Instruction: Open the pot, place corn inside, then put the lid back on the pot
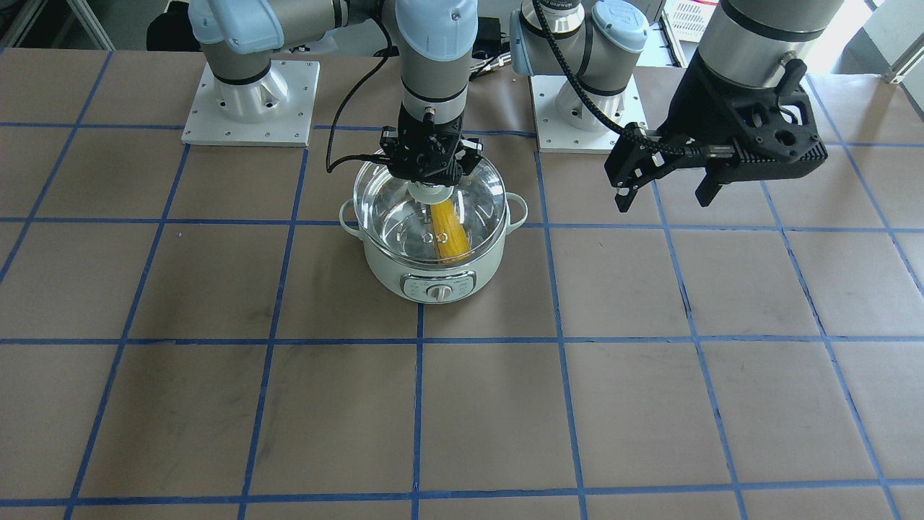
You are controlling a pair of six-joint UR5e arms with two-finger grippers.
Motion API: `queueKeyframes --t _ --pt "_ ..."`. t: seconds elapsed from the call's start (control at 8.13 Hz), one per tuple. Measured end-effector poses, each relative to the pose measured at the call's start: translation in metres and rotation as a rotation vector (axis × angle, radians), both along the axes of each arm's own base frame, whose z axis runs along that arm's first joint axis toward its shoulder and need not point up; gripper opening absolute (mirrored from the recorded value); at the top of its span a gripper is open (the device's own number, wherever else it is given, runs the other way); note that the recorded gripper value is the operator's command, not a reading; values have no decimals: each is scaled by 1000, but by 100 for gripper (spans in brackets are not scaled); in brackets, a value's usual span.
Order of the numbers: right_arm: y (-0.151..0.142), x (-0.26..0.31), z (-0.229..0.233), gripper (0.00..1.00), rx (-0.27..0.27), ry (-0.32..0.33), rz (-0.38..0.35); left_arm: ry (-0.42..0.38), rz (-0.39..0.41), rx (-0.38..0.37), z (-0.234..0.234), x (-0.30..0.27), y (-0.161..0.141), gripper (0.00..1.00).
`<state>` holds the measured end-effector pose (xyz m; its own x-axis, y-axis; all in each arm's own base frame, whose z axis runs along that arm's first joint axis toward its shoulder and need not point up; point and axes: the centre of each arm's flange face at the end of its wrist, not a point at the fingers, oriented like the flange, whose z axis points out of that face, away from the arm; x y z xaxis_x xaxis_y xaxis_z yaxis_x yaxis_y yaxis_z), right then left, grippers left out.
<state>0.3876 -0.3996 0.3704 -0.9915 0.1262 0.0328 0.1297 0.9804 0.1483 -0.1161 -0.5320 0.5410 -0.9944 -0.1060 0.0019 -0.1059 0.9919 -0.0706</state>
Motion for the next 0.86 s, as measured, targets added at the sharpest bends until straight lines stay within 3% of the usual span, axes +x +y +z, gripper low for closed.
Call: queueKeyframes --t 0.86 --pt "6 10 -19 6 10 10 12 13 3 -3 2 -1 2 100"
